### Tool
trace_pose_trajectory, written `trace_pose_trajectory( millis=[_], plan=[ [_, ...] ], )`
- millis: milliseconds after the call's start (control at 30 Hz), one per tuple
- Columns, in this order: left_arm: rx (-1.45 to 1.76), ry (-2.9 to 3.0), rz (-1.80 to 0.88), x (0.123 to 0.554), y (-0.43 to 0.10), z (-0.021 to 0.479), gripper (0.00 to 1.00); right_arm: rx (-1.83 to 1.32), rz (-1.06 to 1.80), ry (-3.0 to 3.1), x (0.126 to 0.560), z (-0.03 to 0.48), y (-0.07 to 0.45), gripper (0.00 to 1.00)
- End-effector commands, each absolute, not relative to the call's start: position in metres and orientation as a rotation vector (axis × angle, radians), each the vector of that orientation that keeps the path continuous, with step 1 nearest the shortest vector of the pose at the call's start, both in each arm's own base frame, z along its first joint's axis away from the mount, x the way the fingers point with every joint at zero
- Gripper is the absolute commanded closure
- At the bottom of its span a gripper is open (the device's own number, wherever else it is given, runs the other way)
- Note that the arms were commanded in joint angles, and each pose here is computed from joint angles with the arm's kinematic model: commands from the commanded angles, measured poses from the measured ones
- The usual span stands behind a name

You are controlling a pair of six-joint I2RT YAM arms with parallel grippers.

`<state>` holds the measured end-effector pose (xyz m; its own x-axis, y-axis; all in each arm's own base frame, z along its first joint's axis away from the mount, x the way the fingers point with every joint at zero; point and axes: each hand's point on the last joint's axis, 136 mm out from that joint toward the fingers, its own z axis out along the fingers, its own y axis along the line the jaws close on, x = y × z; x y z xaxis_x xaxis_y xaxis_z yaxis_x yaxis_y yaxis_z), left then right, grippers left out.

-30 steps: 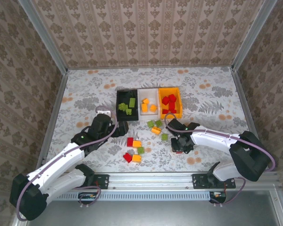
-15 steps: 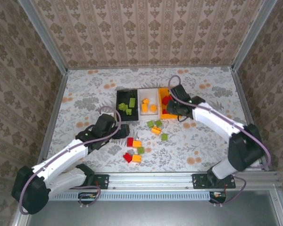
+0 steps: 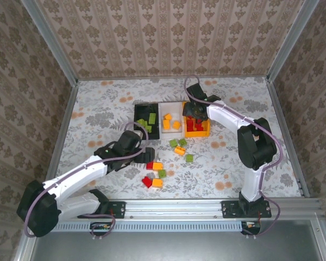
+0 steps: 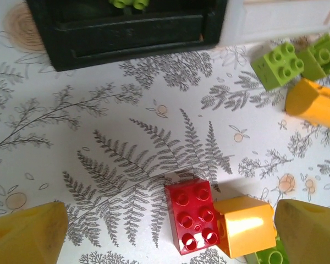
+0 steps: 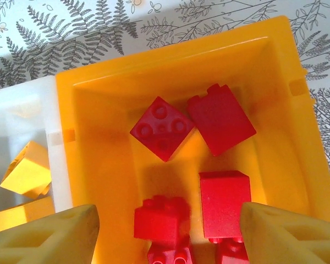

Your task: Sort the legos into containers by color

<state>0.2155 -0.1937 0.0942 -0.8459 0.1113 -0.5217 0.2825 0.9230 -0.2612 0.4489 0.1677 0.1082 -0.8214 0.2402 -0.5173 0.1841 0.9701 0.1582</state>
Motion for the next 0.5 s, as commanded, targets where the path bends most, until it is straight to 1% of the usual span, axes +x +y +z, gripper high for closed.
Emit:
trace_pose_trajectory(
  millis=[0,133,200,300,467],
  plan=[
    [0.428,2.610,-0.432,0.207,-0.209,0.088,0.05,0.293,0.205,2.508,0.433,0.133,0.169,0.31],
    [0.553,2.654,-0.392,0.197,-0.231,0.071,0.08,0.305,0.238,2.504,0.414,0.130,0.164,0.31],
    [0.617,2.660,-0.370,0.191,-0.243,0.066,0.12,0.310,0.244,2.498,0.407,0.129,0.161,0.31],
    [0.690,2.667,-0.315,0.184,-0.256,0.063,0.16,0.312,0.259,2.489,0.398,0.132,0.158,0.31],
    [0.726,2.700,-0.322,0.173,-0.268,0.054,0.20,0.324,0.278,2.455,0.393,0.141,0.152,0.30]
  ],
)
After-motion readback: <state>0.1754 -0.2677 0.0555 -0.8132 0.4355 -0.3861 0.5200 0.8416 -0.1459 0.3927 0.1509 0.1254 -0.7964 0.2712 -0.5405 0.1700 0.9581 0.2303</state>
